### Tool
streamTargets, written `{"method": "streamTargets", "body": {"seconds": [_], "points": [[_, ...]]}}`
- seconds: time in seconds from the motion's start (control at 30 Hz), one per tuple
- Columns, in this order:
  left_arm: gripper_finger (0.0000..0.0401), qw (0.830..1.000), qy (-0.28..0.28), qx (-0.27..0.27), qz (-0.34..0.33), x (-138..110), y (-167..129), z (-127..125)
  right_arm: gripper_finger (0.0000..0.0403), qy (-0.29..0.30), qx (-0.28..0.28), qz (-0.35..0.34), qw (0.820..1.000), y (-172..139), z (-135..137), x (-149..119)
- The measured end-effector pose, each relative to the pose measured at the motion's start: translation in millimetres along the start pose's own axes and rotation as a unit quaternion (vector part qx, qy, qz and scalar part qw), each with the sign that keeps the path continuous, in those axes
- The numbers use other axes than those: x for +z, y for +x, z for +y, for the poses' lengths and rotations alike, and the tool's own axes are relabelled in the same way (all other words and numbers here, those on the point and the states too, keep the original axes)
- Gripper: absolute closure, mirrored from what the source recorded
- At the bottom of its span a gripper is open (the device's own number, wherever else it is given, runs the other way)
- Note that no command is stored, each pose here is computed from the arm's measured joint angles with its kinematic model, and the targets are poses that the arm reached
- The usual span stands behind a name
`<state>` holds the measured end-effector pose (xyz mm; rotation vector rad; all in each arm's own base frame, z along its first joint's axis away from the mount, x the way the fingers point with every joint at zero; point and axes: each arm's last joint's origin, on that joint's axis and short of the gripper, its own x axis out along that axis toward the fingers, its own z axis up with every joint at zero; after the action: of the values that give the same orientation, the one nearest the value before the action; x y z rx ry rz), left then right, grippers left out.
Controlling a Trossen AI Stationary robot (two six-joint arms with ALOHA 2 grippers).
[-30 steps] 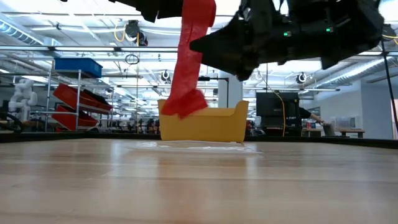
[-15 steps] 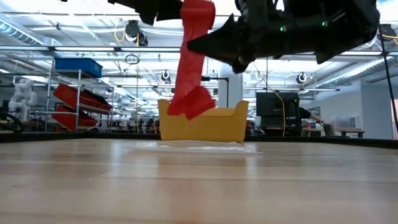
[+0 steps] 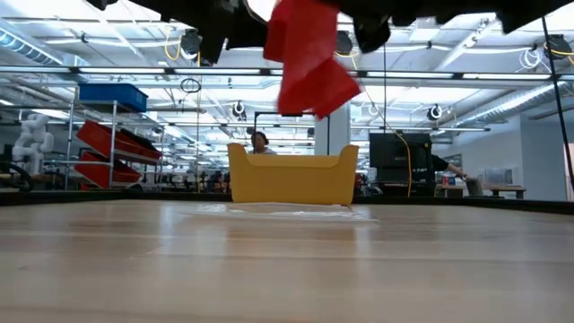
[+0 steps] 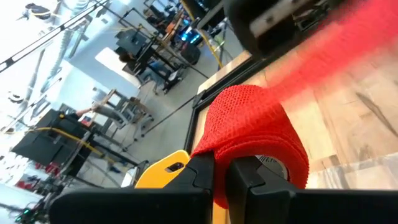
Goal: Roll bandage
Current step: Roll the red bandage
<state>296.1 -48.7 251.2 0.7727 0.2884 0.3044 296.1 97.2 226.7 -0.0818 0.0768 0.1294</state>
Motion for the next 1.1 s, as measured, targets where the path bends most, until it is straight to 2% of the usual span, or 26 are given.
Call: {"method": "streamTargets", "body": {"seconds": [0.2, 0.37, 0.6, 0.87, 0.97, 1.1], "points": [[0.0388, 0.999, 0.004, -0.033, -0.023, -2, 3, 1, 0.0403, -0.012, 0.004, -0.02, 1.0, -16, -1, 22], [0.0388, 0.999, 0.004, -0.033, -0.022, -4, 4, 3, 0.0403, -0.013, 0.007, -0.016, 1.0, -23, -3, 29], [0.0388, 1.0, 0.001, -0.024, -0.012, -9, 8, 8, 0.0403, -0.024, 0.038, 0.019, 0.999, -3, 4, 39], [0.0388, 0.999, 0.01, -0.039, 0.001, -12, 9, 6, 0.0403, -0.059, 0.044, 0.071, 0.995, 13, 7, 75], [0.0388, 0.999, 0.009, -0.04, 0.001, -12, 8, 5, 0.0403, -0.054, 0.044, 0.077, 0.995, 13, 6, 75], [0.0388, 0.999, 0.003, -0.033, -0.006, -10, 8, 7, 0.0403, -0.037, 0.041, 0.084, 0.995, 11, 8, 61]]}}
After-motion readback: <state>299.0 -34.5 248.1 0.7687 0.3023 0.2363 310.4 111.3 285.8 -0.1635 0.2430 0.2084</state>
